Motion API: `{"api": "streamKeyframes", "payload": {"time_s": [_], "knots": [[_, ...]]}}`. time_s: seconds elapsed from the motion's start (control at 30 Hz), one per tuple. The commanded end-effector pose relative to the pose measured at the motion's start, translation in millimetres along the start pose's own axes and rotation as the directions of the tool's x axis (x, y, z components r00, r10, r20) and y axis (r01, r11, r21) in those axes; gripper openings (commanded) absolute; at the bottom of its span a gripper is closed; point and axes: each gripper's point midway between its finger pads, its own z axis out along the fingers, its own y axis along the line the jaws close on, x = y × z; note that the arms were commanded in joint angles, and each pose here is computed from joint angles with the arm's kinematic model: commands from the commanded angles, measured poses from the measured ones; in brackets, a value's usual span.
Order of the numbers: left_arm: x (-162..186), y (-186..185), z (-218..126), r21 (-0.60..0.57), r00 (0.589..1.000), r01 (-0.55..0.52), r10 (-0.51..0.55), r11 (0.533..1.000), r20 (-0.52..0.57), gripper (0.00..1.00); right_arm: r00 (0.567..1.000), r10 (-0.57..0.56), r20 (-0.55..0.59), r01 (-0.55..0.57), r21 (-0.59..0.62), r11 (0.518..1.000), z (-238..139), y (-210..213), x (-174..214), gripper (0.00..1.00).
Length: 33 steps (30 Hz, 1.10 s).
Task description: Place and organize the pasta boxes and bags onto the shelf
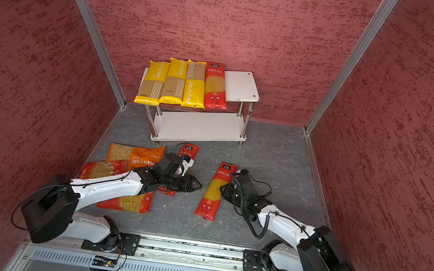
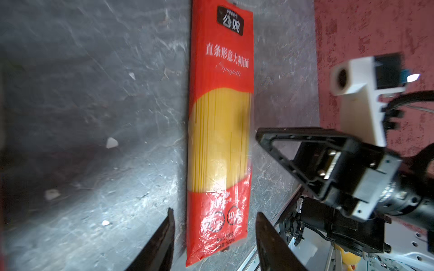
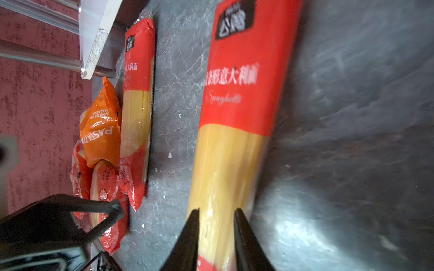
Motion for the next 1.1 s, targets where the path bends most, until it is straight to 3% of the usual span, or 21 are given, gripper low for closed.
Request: {"api": "streamKeyframes", "payload": {"time_s": [0.0,0.1,0.37,0.67,0.73,0.87,1.07], "knots": [[-3,-15,19,0.044,1.0,0.022,-0.023,0.999,0.018,0.55,0.996,-0.027,-0.084,0.026,-0.008,1.0,-12,-19,13,0.41],[-1,-14,38,0.034,1.0,0.029,-0.029,0.999,-0.005,0.57,0.997,0.002,-0.077,-0.003,-0.017,1.0,-14,-30,10,0.48],[-5,-6,70,0.016,0.997,0.034,-0.033,0.999,-0.064,0.52,0.998,0.05,-0.048,-0.053,-0.069,0.996,0,-30,2,0.49],[-3,0,86,0.039,0.993,0.083,-0.08,0.996,-0.089,0.23,0.993,0.079,-0.086,-0.089,-0.116,0.989,41,-23,-2,0.46],[-4,0,85,0.047,0.993,0.086,-0.082,0.995,-0.088,0.21,0.996,0.064,-0.069,-0.074,-0.168,0.983,45,-15,-4,0.4],[-6,-3,78,0.058,0.994,0.082,-0.077,0.995,-0.078,0.21,0.999,0.024,0.036,-0.013,-0.273,0.962,35,-3,-14,0.2],[-12,-17,60,0.104,0.998,0.05,-0.047,0.993,-0.032,0.26,0.992,-0.075,0.1,0.106,-0.362,0.926,20,19,-20,0.08]]}}
